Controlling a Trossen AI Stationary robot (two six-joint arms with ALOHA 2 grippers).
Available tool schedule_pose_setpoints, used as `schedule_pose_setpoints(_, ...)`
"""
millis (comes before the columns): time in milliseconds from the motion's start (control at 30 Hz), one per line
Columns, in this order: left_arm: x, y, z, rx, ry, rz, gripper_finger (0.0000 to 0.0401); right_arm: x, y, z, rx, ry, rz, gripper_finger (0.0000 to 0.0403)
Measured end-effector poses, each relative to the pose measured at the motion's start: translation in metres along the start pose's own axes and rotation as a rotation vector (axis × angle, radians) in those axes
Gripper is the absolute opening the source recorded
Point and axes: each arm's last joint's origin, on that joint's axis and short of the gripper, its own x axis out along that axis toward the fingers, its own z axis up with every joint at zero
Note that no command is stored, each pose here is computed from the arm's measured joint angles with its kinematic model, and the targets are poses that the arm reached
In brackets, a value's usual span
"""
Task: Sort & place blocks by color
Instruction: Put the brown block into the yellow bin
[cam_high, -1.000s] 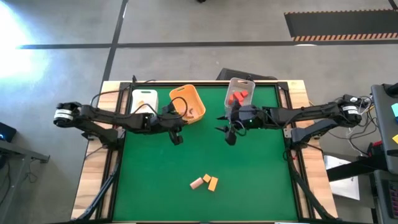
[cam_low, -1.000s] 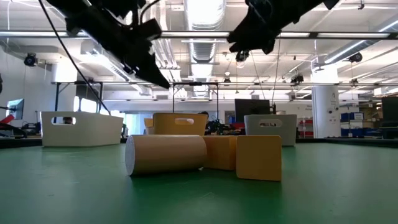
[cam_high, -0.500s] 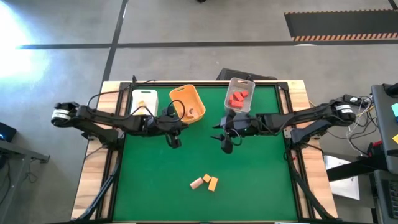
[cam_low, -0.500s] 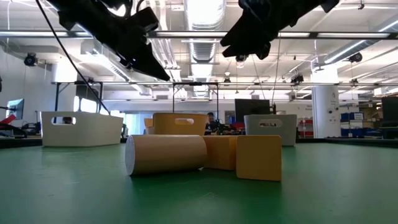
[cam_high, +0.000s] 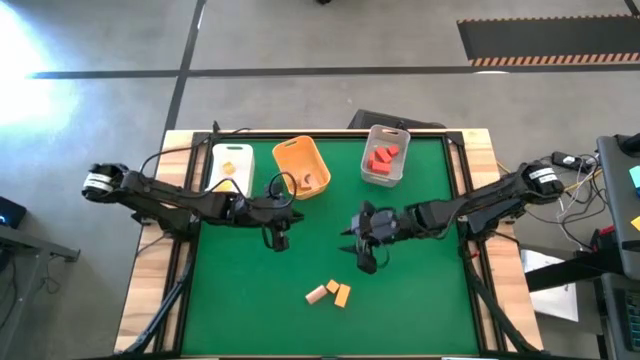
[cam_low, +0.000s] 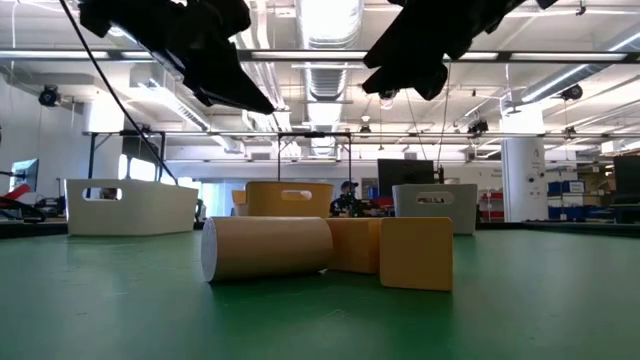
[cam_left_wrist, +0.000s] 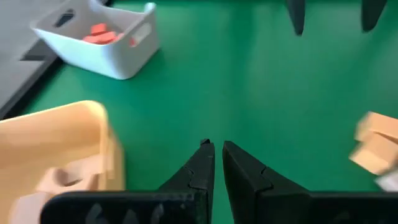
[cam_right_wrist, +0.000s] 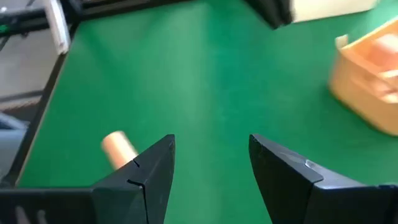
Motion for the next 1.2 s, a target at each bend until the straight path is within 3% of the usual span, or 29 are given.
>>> schedule_pose_setpoints(467,-0.018,-0.05,-0.009,-0.029,0.009,-0.179,0.0015,0.061,0.084,-0.016,-0.127,0.234,0.08,0.0194)
schedule_pose_setpoints(833,-0.032,-0.071,-0.012,-0.035,0.005,-0.266,0.0015,0.115,0.108,-0.01,-0.196,0.329,0.053,0.0197)
schedule_pose_setpoints(1200,-0.053,-0.061,-0.001,-0.066,-0.078,-0.274,0.0015,0.149,0.116,-0.014,-0.332,0.425,0.003,0.0284)
